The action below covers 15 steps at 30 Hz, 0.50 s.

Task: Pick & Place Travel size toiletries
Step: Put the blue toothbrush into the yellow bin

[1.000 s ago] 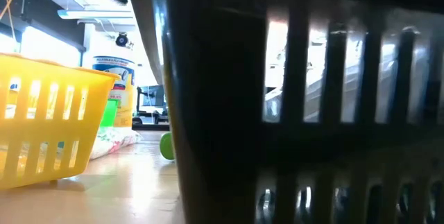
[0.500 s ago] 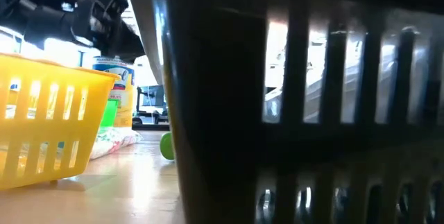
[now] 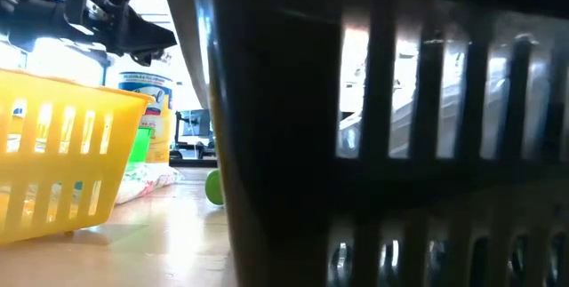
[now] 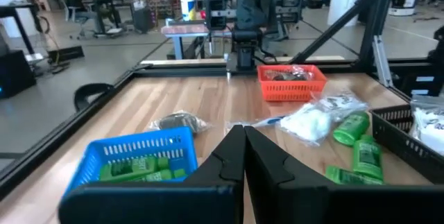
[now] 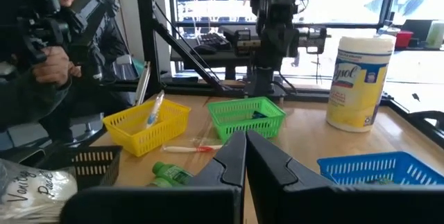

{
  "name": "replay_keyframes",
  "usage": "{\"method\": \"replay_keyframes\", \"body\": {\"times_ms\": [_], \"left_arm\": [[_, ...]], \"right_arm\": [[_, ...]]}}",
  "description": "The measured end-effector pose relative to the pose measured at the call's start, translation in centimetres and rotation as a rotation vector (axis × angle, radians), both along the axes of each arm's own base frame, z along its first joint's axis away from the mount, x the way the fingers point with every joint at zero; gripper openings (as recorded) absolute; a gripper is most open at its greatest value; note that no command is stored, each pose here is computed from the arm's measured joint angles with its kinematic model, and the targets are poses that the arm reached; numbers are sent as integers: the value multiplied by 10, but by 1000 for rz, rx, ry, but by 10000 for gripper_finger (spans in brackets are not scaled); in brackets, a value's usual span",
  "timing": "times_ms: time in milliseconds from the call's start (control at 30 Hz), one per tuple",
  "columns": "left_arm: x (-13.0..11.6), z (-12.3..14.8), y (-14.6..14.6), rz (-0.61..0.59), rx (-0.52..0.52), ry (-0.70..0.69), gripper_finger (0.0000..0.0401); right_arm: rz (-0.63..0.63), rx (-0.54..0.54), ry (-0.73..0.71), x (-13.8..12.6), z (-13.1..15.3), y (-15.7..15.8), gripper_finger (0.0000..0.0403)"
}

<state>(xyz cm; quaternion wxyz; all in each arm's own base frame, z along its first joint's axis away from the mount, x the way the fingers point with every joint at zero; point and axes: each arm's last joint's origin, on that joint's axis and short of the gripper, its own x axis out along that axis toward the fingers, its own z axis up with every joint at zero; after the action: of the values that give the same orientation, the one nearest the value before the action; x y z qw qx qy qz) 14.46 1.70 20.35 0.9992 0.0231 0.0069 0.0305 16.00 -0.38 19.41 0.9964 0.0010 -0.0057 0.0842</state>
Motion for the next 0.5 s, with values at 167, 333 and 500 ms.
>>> {"method": "replay_keyframes", "body": {"times_ms": [167,333,500], "left_arm": [[-4,-3,0,0,-5,37,0],[-7,-22,0,27,-12,47,0],[-13,-35,0,73,-55,2,0]], "right_arm": [[-17,11,23,4,-4,-1,5],[-78,55,30,9,-7,-3,5],[-115,106,68,19,-3,-4,5]]}}
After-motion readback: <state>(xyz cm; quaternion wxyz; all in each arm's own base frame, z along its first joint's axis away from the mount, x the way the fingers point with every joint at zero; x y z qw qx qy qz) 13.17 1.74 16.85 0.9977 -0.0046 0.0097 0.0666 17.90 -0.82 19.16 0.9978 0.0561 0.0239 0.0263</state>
